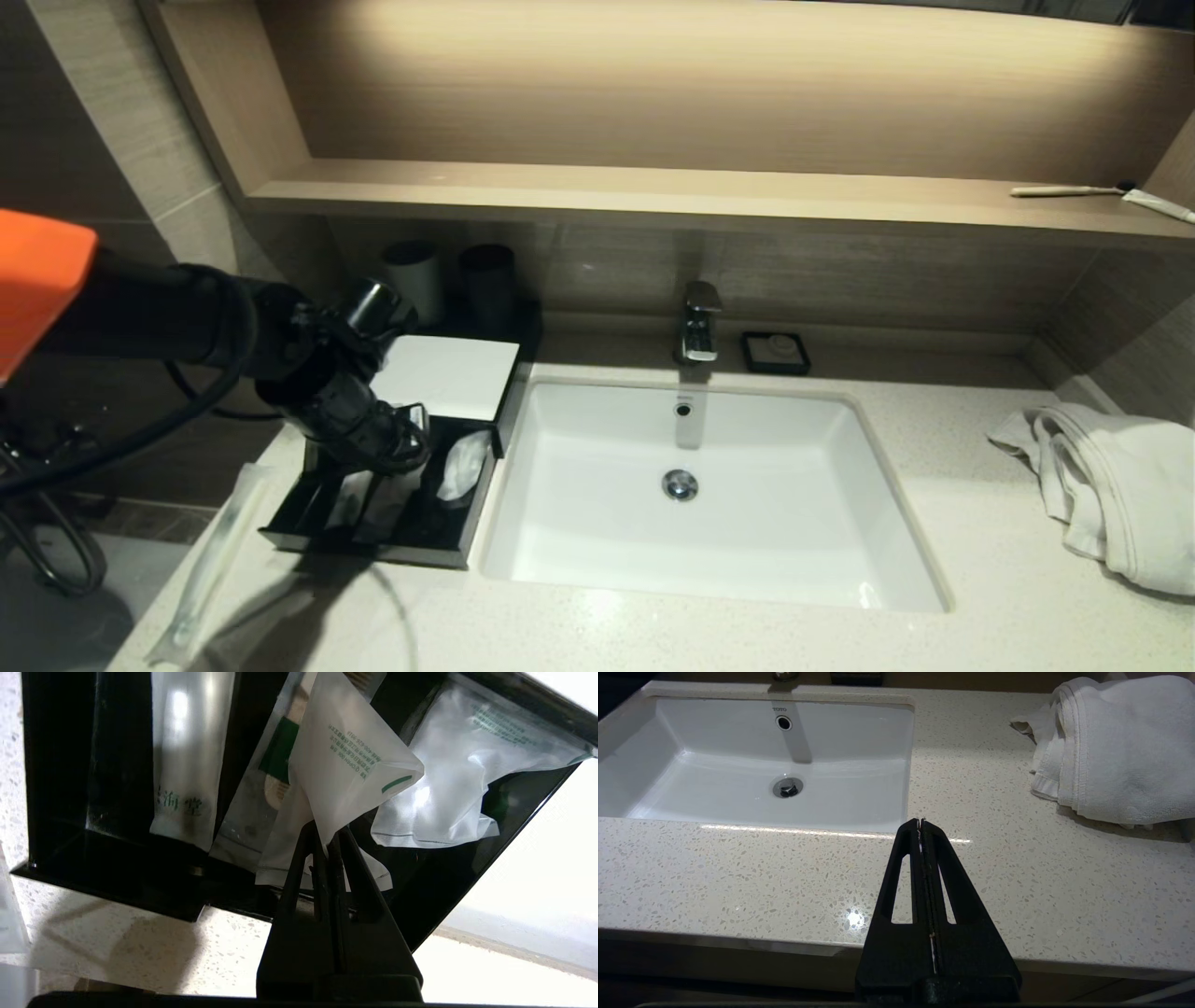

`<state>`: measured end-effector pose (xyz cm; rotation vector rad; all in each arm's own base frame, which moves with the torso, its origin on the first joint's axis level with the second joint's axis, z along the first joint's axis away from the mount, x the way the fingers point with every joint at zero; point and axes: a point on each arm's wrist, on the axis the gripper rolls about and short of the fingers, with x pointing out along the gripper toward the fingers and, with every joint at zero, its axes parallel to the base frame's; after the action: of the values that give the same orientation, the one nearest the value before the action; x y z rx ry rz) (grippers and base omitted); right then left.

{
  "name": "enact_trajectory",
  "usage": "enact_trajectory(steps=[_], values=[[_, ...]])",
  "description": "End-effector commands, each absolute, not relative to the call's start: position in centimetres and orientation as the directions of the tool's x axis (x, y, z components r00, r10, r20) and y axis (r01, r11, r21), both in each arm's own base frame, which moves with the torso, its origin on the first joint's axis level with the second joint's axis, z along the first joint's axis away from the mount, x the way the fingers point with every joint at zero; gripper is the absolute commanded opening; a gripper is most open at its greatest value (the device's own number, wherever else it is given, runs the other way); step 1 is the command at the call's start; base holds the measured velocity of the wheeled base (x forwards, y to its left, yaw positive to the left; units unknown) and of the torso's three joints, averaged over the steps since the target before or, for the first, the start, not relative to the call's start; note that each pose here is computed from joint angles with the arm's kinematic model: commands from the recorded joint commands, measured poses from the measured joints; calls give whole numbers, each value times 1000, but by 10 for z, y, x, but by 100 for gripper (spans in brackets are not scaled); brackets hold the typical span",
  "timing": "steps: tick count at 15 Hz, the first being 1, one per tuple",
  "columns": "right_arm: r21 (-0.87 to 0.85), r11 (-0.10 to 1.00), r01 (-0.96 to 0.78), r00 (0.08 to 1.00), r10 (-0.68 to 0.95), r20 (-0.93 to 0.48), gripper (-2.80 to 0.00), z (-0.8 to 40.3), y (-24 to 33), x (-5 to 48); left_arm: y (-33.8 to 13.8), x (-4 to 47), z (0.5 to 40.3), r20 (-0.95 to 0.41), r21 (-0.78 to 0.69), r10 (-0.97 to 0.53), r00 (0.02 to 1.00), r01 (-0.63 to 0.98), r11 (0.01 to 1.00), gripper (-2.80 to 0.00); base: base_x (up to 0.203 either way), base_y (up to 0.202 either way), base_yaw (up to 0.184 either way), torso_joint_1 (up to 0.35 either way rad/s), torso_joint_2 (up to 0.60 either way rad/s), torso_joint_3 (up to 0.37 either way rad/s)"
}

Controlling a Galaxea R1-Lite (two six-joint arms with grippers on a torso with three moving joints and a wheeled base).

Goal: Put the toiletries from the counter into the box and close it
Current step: Place the bathroom toiletry into the drawer

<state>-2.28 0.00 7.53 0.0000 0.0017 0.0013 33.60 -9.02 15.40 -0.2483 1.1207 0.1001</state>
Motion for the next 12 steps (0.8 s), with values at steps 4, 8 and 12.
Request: enact_trajectory(steps=[4, 8, 12], values=[[0, 1000, -2, 1000, 2, -2, -280, 75, 0, -23, -95, 352, 148, -908, -121, -40, 417, -170, 978, -280, 0, 0, 0, 0, 0, 0], [0, 1000, -3, 1000, 3, -2, -280, 75, 0, -23, -99, 364, 144, -909, -115, -40, 414, -159, 981, -280, 0, 0, 0, 0, 0, 0], [0, 1000, -2, 1000, 2, -2, -280, 75, 0, -23, -106, 374, 141, -905, -116, -47, 423, -139, 983, -280, 0, 0, 0, 0, 0, 0]])
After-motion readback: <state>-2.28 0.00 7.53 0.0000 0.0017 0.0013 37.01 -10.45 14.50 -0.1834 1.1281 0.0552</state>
